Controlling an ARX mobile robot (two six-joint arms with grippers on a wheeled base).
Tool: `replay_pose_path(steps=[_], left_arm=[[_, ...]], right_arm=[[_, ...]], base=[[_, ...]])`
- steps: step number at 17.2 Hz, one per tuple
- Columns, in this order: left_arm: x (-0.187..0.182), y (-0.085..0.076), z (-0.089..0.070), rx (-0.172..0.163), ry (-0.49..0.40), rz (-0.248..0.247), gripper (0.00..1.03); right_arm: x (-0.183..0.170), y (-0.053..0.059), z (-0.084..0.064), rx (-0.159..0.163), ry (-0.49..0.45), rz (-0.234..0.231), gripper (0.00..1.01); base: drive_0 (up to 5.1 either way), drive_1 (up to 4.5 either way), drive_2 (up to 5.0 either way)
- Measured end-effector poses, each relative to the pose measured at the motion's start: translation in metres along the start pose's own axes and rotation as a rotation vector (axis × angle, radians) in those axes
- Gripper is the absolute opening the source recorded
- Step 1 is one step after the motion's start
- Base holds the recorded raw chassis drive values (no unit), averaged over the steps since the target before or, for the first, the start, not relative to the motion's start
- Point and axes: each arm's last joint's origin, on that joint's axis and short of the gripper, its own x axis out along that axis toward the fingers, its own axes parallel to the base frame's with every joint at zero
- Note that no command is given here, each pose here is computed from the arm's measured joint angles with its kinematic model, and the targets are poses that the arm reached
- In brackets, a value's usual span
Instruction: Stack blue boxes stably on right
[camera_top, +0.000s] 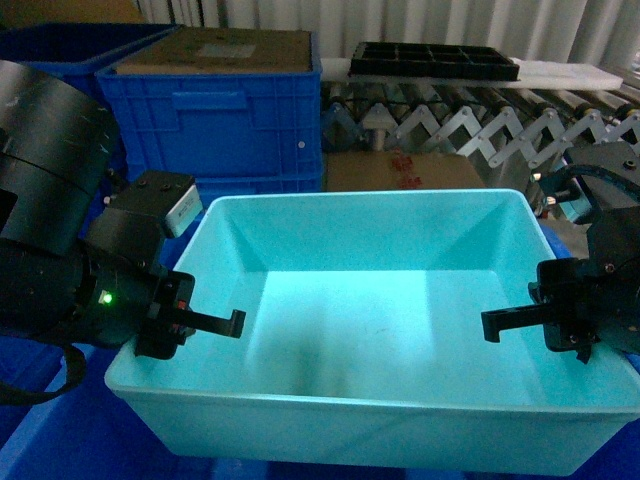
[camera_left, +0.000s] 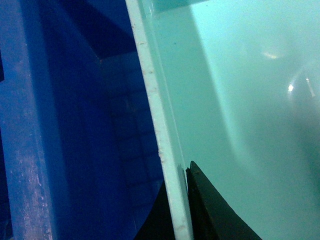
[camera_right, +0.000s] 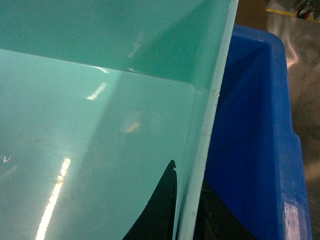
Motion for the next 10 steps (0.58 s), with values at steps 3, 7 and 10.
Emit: replay_pose_path(steps=[3, 7, 10], left_arm=[[0.002, 0.001, 0.002, -0.005, -0.004, 0.008, 0.02], [0.004, 0.002, 0.012, -0.013, -0.032, -0.004, 0.02], [0.004, 0.002, 0.012, -0.013, -0.029, -0.005, 0.02]], right_arm=[[0.003, 0.003, 0.008, -0.011, -0.022, 0.004, 0.07], [0.005, 0.000, 0.012, -0.003, -0.046, -0.013, 0.07], [0.005, -0.002, 0.011, -0.001, -0.036, -0.009, 0.07]], base=[[0.0, 0.00, 0.0], [0.0, 0.00, 0.0], [0.0, 0.00, 0.0]])
